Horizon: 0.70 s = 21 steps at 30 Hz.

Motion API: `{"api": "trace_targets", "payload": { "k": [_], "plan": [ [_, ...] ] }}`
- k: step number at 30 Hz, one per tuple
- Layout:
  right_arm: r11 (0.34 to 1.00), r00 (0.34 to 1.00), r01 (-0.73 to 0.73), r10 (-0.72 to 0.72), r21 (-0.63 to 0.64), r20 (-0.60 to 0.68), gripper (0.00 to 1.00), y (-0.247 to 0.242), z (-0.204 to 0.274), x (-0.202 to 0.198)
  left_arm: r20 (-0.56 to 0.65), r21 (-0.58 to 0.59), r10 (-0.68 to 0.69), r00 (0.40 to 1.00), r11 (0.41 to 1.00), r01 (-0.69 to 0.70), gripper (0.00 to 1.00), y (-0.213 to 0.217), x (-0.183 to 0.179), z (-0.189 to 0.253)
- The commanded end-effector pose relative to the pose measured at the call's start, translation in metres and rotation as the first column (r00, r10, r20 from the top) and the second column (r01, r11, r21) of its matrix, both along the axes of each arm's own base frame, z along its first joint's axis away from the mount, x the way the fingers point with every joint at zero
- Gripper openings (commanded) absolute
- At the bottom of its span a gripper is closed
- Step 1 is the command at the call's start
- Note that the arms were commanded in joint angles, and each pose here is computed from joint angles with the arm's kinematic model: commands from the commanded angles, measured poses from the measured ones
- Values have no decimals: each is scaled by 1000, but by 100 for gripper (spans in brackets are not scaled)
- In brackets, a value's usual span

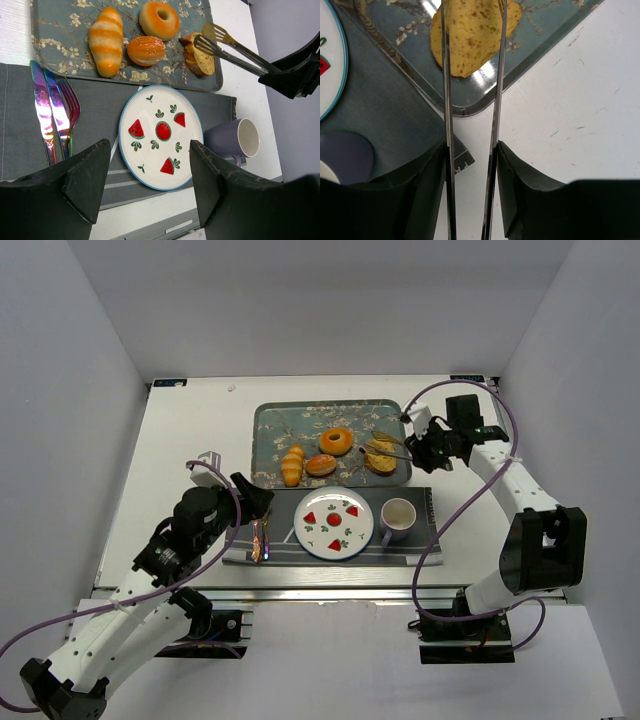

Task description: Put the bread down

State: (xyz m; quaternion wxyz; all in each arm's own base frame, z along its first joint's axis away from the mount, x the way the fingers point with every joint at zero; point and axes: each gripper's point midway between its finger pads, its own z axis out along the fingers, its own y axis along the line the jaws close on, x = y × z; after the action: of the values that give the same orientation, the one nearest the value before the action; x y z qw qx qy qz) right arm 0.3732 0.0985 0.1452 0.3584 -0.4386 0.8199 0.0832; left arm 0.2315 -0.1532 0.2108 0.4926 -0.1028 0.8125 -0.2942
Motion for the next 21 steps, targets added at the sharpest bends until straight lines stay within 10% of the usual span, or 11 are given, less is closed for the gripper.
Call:
{"api": "trace_targets", "payload": {
  "k": [1, 21],
  "plan": [
    [999, 998, -45, 45, -22, 36, 49, 4, 19, -3, 15, -13, 3, 1000, 1000, -3, 74, 0, 0, 7],
    [984, 994, -69, 54, -167, -91, 48, 8, -2, -38, 16, -21, 0, 1000, 1000, 0, 74, 0, -2, 4]
  ]
}}
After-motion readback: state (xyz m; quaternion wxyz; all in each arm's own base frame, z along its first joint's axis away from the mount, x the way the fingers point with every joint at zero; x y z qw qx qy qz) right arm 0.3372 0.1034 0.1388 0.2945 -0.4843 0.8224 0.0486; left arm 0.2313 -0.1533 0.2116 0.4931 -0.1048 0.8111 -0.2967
